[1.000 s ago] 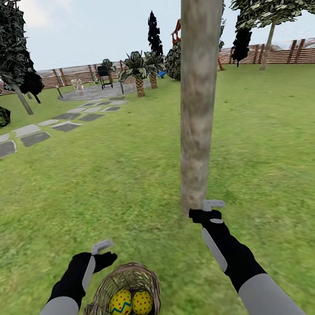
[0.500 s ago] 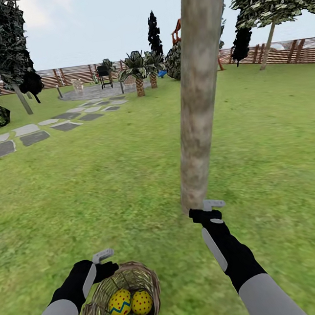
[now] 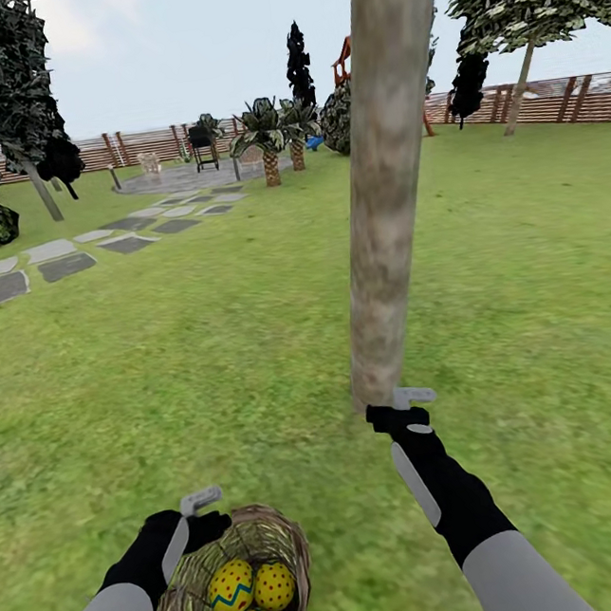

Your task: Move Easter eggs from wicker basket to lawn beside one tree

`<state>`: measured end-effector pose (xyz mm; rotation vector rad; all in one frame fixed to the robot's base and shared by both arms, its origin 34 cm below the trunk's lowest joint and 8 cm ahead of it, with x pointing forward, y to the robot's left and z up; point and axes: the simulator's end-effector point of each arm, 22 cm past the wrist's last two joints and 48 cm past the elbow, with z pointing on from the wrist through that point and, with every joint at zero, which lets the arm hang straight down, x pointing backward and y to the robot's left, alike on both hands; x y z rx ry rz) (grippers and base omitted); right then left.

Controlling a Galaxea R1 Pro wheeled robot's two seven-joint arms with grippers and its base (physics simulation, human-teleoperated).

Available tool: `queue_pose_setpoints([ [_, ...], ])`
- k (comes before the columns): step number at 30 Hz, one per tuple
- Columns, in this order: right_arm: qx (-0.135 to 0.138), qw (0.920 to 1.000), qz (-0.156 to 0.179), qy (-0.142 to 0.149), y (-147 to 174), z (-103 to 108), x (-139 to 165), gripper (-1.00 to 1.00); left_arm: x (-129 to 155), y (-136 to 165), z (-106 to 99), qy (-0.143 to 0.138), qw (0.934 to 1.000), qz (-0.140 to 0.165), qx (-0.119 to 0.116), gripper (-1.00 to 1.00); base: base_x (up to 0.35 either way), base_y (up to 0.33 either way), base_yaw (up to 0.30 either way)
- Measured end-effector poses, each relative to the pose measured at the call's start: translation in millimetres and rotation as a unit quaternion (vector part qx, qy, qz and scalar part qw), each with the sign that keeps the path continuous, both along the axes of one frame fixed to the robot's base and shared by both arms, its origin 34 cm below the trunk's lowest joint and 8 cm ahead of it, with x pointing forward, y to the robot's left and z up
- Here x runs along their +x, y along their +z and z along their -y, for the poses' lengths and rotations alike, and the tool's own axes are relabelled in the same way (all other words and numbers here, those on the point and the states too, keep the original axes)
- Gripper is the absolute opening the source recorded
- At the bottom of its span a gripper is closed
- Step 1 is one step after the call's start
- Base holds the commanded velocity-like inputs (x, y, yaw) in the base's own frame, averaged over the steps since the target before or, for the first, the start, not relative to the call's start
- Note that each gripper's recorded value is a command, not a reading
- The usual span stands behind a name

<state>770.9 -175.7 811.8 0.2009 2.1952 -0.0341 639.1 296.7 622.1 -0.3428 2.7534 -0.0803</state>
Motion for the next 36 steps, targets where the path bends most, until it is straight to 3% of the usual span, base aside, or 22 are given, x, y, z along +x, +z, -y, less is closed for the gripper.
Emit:
queue_pose_setpoints([
  [13, -0.005, 0.9999, 0.003, 0.015, -18, -11, 0, 1.00, -1, -23, -1, 0.001, 1.0000, 0.002, 0.002, 1.00, 0.000, 0.000, 0.000],
  [36, -0.005, 0.9998, 0.003, 0.017, -55, -14, -1, 1.00, 3, -58, -6, 0.005, 0.9998, 0.015, 0.010, 1.00, 0.000, 0.000, 0.000],
])
